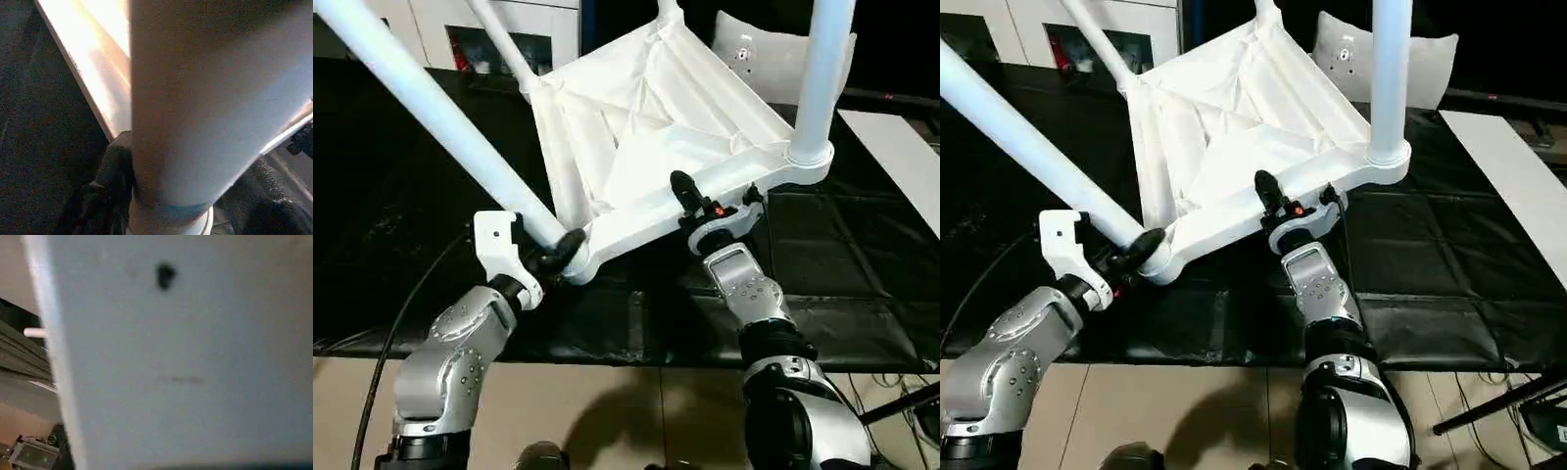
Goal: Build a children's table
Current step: Flip table
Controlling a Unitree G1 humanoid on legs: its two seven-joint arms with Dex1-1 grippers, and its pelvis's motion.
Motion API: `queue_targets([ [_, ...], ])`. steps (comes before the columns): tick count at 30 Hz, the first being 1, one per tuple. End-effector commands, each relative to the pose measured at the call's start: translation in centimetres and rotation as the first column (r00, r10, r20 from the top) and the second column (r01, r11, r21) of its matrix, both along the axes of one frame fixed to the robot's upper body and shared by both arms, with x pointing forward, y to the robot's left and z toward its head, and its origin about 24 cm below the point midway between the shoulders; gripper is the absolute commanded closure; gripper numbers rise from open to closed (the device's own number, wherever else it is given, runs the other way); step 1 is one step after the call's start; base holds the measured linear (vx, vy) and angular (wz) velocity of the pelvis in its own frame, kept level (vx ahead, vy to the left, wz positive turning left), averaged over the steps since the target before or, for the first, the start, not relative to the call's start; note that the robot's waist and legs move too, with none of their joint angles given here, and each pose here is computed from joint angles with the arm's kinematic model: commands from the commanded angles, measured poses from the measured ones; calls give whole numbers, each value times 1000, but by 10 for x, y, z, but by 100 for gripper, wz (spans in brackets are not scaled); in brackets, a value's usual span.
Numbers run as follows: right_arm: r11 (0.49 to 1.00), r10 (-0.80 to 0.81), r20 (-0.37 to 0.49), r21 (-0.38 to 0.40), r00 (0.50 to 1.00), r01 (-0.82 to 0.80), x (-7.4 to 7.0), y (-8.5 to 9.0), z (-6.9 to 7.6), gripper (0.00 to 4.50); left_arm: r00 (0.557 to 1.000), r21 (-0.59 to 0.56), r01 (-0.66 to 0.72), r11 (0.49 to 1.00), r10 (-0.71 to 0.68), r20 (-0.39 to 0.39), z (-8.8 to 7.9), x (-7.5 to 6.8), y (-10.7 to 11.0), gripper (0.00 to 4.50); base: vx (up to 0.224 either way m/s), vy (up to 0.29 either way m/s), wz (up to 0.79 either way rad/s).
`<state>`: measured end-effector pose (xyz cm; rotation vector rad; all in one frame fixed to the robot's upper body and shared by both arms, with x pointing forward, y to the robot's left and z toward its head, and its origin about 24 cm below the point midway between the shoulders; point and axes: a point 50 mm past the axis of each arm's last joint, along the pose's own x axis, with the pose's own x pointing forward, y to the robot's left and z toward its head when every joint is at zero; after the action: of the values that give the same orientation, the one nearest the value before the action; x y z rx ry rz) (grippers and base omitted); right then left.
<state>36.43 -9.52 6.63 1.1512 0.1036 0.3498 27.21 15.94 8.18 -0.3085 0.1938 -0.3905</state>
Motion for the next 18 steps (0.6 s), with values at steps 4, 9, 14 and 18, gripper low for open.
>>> queue_targets([
  [4,994,-101,169,49,980,94,15,-12,45,256,1000,-9,26,1000,-26,13,-2,-9,7,149,0,0,0],
  [9,983,-180,194,6,964,183,14,-31,47,256,992,6,112,994,-112,61,2,-22,17,149,0,0,0],
  [14,954,-254,222,-102,942,281,13,-48,54,256,975,106,194,975,-204,84,5,-31,21,103,0,0,0],
  [18,880,-312,209,-304,927,365,10,-66,57,256,920,237,336,911,-372,123,24,-41,15,79,0,0,0],
])
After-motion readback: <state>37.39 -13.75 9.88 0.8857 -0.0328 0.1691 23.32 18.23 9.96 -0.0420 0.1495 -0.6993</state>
